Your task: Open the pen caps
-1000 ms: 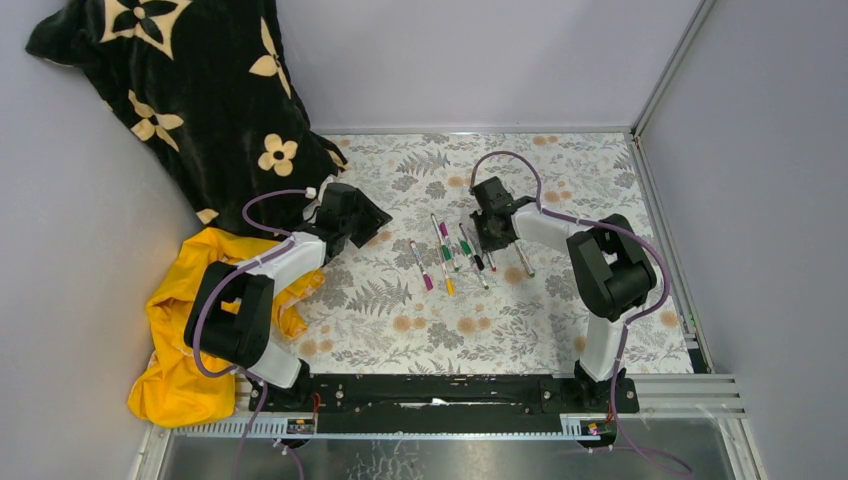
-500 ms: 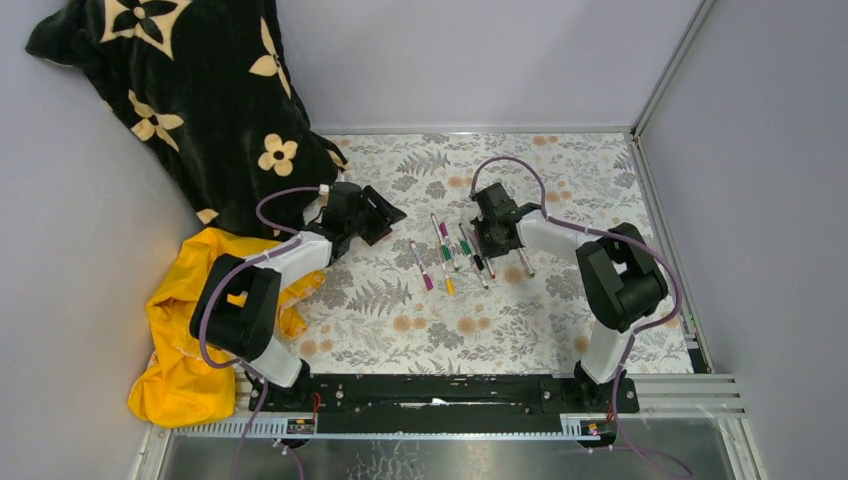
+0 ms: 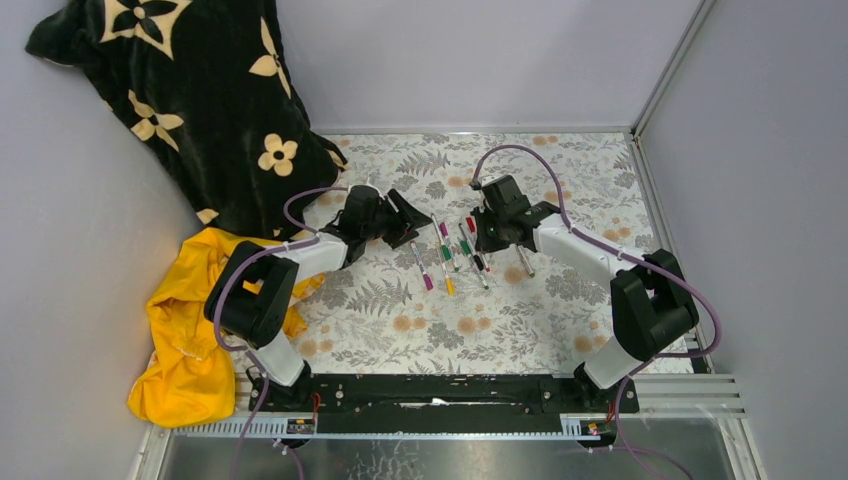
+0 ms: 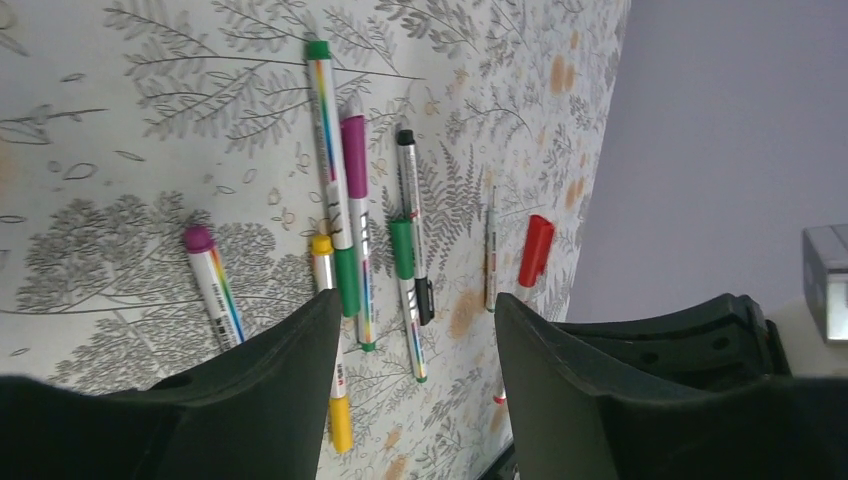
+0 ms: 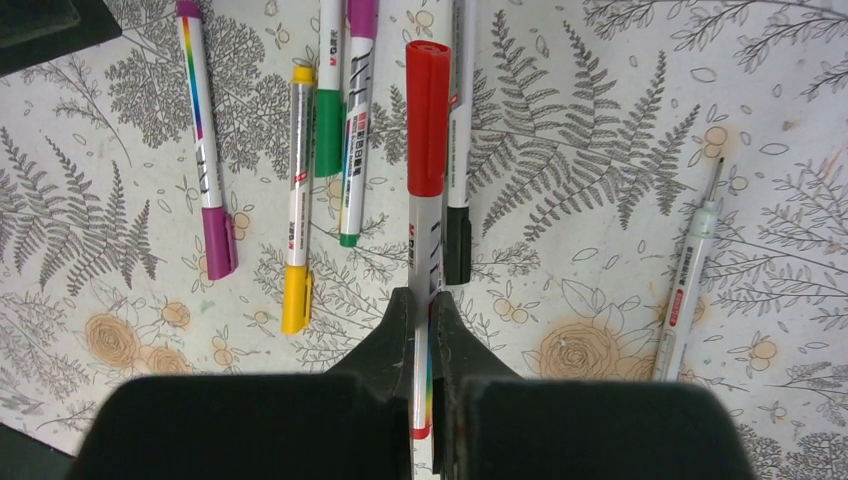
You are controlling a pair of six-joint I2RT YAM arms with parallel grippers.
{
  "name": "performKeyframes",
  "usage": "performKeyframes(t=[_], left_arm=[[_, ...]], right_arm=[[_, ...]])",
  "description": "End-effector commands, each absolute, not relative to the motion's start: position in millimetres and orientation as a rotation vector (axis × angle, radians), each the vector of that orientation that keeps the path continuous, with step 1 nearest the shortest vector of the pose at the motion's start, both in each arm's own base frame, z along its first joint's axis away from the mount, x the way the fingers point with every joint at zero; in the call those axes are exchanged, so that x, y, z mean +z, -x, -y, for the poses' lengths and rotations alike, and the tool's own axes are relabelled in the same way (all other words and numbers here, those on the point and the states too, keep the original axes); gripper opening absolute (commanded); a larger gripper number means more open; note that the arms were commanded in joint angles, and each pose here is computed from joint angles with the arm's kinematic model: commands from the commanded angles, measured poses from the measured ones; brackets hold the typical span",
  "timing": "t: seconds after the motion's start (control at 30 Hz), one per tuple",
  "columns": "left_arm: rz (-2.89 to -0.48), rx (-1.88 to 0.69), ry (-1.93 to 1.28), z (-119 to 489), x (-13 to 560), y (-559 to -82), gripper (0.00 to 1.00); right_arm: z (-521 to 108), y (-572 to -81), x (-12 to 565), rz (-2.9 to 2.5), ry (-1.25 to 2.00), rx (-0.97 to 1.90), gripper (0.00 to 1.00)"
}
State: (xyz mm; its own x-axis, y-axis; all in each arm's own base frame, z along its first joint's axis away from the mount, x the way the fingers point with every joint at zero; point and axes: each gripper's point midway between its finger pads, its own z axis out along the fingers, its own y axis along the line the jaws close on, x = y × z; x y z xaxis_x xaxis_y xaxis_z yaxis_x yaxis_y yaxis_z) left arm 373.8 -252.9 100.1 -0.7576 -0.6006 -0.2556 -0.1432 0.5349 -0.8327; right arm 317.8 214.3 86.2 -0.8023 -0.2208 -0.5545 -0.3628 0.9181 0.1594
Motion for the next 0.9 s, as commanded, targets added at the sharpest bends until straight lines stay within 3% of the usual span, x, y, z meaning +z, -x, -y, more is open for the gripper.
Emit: performKeyframes(t=[0.0,0.87], left_arm=[[-2.137,-1.283,0.519,273,137,-387,0.65],[-2.152,-1.369,0.398,301,147,-389,0.65]], right_arm=[[-223,-304,97,-2.524,0.442,0.416,0.00],[-259,-296,118,-2.461,0.469,0.600,0.00]])
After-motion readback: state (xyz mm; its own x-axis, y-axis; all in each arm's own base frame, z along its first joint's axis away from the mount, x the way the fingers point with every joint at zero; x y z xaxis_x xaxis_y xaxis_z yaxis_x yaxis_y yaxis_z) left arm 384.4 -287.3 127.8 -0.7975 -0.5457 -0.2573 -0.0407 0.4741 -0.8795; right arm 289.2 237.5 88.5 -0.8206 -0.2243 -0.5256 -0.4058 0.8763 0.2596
